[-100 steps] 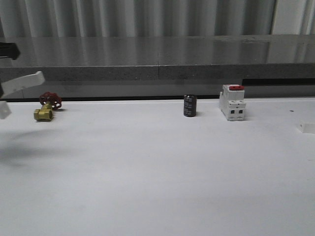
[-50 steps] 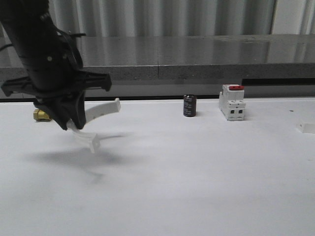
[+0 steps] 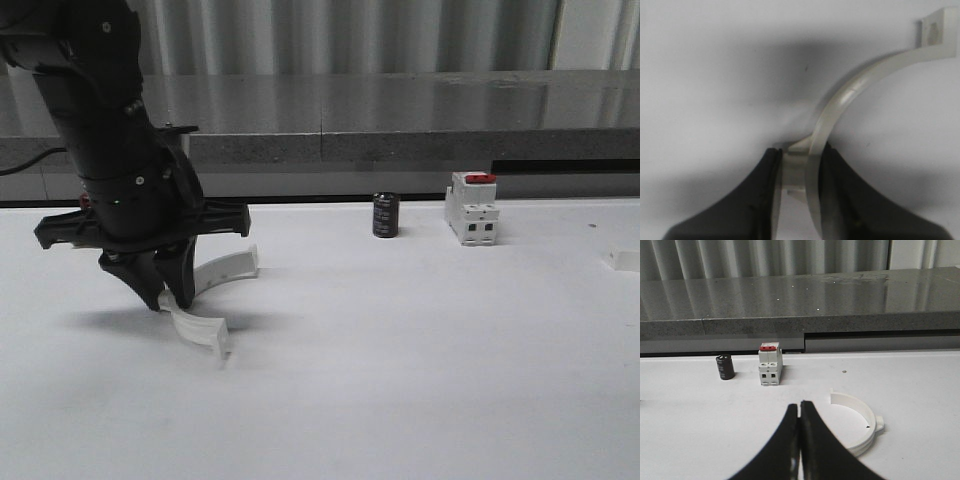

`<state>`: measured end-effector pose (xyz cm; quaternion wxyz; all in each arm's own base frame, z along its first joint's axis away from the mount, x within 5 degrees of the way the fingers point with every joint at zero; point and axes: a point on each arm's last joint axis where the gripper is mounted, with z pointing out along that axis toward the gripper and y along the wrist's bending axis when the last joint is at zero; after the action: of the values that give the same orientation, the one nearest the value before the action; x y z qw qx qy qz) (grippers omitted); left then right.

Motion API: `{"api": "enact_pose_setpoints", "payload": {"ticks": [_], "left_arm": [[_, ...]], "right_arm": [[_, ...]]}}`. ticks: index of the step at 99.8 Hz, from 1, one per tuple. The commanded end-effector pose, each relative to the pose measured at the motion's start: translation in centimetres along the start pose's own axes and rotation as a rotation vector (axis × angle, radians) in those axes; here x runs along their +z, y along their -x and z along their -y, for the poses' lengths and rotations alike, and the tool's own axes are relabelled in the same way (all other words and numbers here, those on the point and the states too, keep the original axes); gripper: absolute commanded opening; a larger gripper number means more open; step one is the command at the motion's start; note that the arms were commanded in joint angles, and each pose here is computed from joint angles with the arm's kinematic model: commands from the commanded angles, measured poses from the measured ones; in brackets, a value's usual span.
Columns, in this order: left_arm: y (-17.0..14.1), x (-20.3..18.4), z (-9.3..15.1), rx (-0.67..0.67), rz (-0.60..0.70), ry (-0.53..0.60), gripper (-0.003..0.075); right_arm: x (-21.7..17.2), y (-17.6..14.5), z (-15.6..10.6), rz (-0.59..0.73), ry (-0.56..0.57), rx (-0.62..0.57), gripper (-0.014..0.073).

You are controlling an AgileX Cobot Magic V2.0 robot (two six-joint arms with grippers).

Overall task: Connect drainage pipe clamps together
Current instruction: 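Carry the clamp half with the left gripper and lower it onto the table center, then open the left gripper and lift it away from the clamp half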

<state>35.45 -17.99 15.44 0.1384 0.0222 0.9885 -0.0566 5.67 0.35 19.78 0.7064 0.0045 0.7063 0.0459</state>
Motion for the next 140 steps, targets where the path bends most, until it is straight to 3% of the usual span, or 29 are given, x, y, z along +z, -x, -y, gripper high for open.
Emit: {"api": "enact_pose_setpoints", "payload": {"ticks": [1, 11, 30, 37, 65, 88, 117, 140], "left_arm": [[0.9, -2.0, 0.8, -0.007, 0.074, -0.038, 0.0052], [0.8, -1.8, 0.8, -0.007, 0.066, -0.034, 0.0167], [0.9, -1.9, 0.8, -0.002, 0.065, -0.033, 0.0497], [0.9, -2.0, 0.8, 0.001, 0.067, -0.032, 0.0552], [1.7, -7.2, 0.3, 0.053, 0.214, -0.034, 0.0545], [0.7, -15.0, -4.1, 0.020, 0.380, 0.004, 0.0545], [-6.1, -21.5, -11.2, -0.056, 0.574, 0.054, 0.0545], [-12.9, -24.0, -12.8, -0.036, 0.690, 0.065, 0.0545]], "right_arm": [[-0.3, 1.5, -0.1, 0.116, 0.006, -0.004, -0.0067], [-0.3, 1.5, -0.1, 0.116, 0.006, -0.004, -0.0067], [-0.3, 1.5, -0.1, 0.116, 0.006, -0.004, -0.0067], [-0.3, 1.5, -0.1, 0.116, 0.006, -0.004, -0.0067], [-0.3, 1.5, -0.1, 0.116, 0.006, -0.004, -0.0067], [-0.3, 1.5, -0.1, 0.116, 0.006, -0.004, -0.0067], [-0.3, 1.5, -0.1, 0.116, 0.006, -0.004, -0.0067], [-0.3, 1.5, -0.1, 0.116, 0.006, -0.004, -0.0067]]}}
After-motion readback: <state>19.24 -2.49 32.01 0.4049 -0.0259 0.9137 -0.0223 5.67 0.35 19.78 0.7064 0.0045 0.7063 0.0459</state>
